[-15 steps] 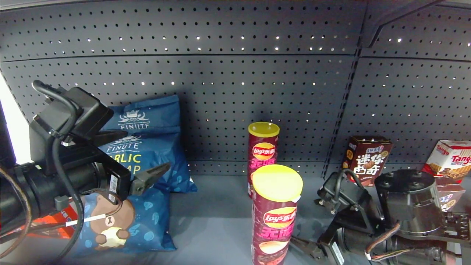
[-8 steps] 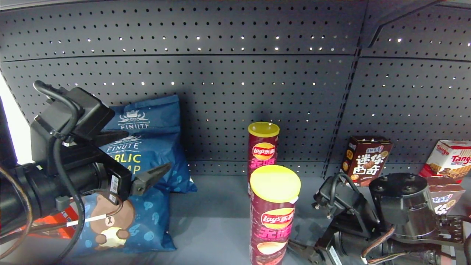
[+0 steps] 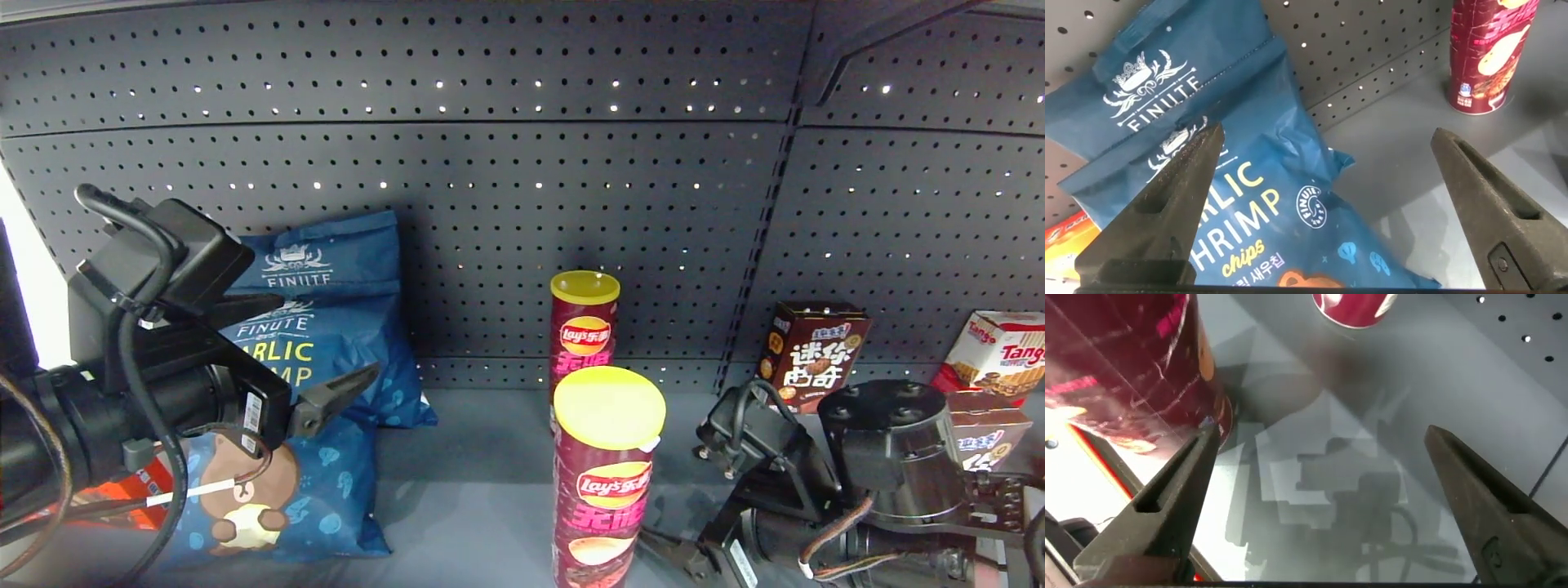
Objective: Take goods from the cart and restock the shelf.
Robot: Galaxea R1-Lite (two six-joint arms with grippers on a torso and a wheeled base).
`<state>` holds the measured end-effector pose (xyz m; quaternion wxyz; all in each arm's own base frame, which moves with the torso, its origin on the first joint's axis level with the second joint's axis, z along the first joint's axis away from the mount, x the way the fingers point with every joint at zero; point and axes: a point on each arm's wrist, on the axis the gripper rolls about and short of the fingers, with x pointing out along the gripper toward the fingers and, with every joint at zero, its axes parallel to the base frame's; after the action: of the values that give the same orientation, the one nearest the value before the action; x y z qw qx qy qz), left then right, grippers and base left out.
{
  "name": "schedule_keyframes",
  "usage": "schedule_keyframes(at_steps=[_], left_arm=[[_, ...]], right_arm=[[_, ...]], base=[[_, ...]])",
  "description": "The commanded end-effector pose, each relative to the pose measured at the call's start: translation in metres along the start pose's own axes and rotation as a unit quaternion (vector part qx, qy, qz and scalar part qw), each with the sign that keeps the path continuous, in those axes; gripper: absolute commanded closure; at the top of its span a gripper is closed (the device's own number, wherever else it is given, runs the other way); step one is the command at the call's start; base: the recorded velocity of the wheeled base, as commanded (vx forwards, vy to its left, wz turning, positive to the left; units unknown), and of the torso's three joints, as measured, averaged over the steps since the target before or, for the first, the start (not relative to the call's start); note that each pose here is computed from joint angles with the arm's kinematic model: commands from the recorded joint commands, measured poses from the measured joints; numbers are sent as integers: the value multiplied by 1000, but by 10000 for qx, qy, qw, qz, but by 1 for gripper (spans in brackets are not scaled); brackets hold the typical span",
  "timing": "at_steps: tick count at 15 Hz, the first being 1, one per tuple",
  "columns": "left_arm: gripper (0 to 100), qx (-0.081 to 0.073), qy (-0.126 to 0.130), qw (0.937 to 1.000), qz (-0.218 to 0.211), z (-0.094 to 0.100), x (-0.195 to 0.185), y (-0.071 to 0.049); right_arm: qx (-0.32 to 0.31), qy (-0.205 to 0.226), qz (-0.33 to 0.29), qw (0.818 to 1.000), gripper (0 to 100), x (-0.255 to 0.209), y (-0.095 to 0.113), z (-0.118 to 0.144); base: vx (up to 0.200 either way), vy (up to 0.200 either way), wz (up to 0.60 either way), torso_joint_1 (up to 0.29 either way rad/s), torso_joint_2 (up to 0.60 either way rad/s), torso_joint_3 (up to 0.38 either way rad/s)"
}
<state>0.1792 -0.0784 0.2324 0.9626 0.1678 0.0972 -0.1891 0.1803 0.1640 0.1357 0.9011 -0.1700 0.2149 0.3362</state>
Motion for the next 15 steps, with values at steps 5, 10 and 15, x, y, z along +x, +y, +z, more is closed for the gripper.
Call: schedule_keyframes(at_steps=[5,10,15], left_arm=[[0,0,4,10000,1,0,0,0],[0,1,58,10000,-7,-3,0,-1],[0,-4,88,10000,-15,-6,0,-1]], right_arm=[[30,-62,-60,10000,0,10,-4,7],[-39,-78,66,9999,0,7,3,6],[-67,-66,129,9999,0,6,7,5]], base=[[0,0,0,0,0,0],[0,0,0,0,0,0],[0,0,0,0,0,0]])
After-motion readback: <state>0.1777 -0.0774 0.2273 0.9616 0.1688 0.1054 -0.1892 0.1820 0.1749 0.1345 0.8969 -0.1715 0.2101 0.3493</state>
